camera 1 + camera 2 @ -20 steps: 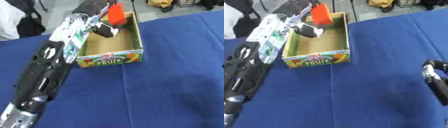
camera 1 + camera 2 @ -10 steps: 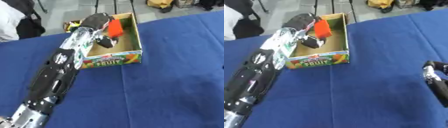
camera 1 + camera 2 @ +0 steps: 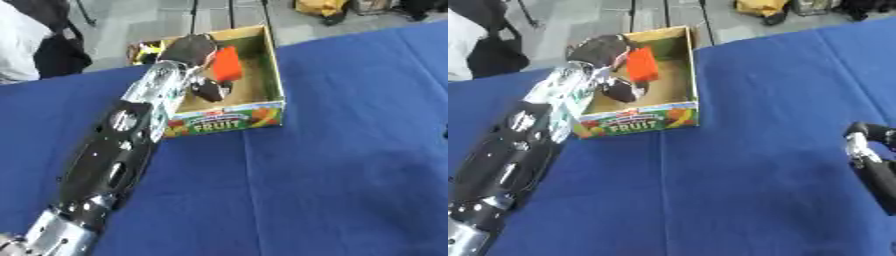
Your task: Pick up objects on the table and place them in the box.
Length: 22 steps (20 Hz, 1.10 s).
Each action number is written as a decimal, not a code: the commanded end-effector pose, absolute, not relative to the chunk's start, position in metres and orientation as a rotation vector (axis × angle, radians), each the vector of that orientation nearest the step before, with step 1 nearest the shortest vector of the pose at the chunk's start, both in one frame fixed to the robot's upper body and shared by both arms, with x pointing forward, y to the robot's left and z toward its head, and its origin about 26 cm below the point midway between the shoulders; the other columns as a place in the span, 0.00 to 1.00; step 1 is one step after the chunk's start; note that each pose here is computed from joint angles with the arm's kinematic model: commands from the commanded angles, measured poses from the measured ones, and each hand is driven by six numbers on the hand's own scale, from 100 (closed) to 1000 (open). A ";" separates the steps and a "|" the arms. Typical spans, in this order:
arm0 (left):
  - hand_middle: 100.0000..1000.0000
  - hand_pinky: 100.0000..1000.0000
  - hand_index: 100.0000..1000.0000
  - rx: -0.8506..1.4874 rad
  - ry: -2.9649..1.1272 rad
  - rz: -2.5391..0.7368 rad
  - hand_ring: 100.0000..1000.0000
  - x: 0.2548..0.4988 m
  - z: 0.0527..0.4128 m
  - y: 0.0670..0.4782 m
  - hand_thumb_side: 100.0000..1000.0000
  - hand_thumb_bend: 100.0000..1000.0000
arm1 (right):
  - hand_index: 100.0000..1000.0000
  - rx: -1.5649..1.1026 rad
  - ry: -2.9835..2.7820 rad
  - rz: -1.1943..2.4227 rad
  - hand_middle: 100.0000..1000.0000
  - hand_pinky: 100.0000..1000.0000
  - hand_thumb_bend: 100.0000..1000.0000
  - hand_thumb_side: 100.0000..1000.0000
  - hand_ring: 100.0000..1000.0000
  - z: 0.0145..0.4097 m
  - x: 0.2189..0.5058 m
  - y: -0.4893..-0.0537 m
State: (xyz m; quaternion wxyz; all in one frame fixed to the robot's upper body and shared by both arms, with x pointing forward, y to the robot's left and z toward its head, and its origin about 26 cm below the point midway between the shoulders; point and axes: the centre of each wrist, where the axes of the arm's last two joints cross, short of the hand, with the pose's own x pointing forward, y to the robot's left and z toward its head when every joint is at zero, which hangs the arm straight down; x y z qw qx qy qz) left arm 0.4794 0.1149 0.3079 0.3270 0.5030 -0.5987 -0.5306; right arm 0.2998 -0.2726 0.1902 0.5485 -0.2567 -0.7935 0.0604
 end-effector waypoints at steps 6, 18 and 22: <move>0.97 0.70 1.00 1.425 -1.536 -1.334 0.93 0.479 0.324 0.123 0.77 0.53 | 0.74 -0.614 -1.903 0.149 0.65 0.72 0.00 0.65 0.95 0.196 0.297 -0.273; 0.94 0.68 1.00 1.451 -1.571 -1.248 0.92 0.476 0.328 0.127 0.83 0.49 | 0.74 -0.612 -1.899 0.143 0.65 0.72 0.00 0.64 0.95 0.196 0.296 -0.274; 0.84 0.59 0.98 1.495 -1.777 -1.089 0.83 0.456 0.353 0.131 0.85 0.21 | 0.74 -0.615 -1.897 0.138 0.65 0.72 0.00 0.64 0.95 0.196 0.296 -0.275</move>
